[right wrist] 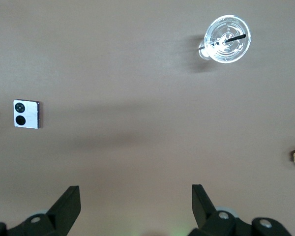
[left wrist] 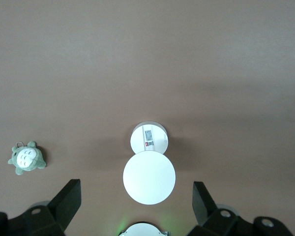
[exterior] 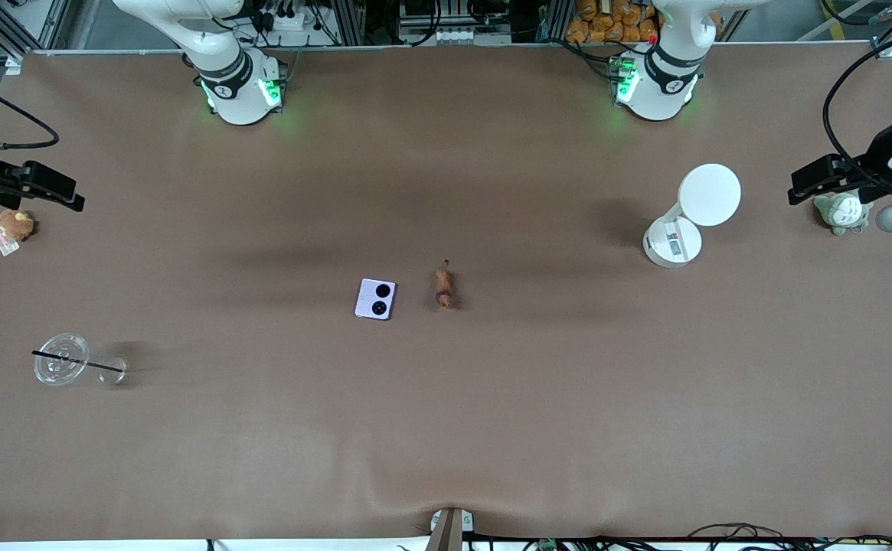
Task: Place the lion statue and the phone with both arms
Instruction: 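Move the left gripper over the brown lion statue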
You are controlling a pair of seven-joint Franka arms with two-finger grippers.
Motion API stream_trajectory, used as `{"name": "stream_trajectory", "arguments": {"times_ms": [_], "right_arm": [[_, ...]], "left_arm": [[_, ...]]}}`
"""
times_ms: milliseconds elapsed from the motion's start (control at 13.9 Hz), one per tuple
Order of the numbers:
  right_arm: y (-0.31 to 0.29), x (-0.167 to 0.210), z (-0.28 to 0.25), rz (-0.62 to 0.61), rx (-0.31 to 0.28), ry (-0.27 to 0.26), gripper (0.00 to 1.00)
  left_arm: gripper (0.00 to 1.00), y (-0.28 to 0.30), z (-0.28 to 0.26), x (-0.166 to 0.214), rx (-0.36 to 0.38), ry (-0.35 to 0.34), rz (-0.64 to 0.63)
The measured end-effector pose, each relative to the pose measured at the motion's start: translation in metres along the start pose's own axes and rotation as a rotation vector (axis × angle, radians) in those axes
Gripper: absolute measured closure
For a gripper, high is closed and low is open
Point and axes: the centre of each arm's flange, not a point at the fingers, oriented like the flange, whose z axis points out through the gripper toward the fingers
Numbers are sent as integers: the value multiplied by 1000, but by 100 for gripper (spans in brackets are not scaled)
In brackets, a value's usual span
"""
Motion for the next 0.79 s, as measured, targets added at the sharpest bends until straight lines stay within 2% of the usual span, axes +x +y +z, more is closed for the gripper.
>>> {"name": "stream_trajectory", "arguments": {"times_ms": [503,790], "right_arm": [[-7,-2,2,-14,1,-19,0],[-14,-2,2,-27,0,-19,0]], "left_arm": [[0,10,0,0,-17,2,19],[0,40,25,10,-23,-45,75]]}}
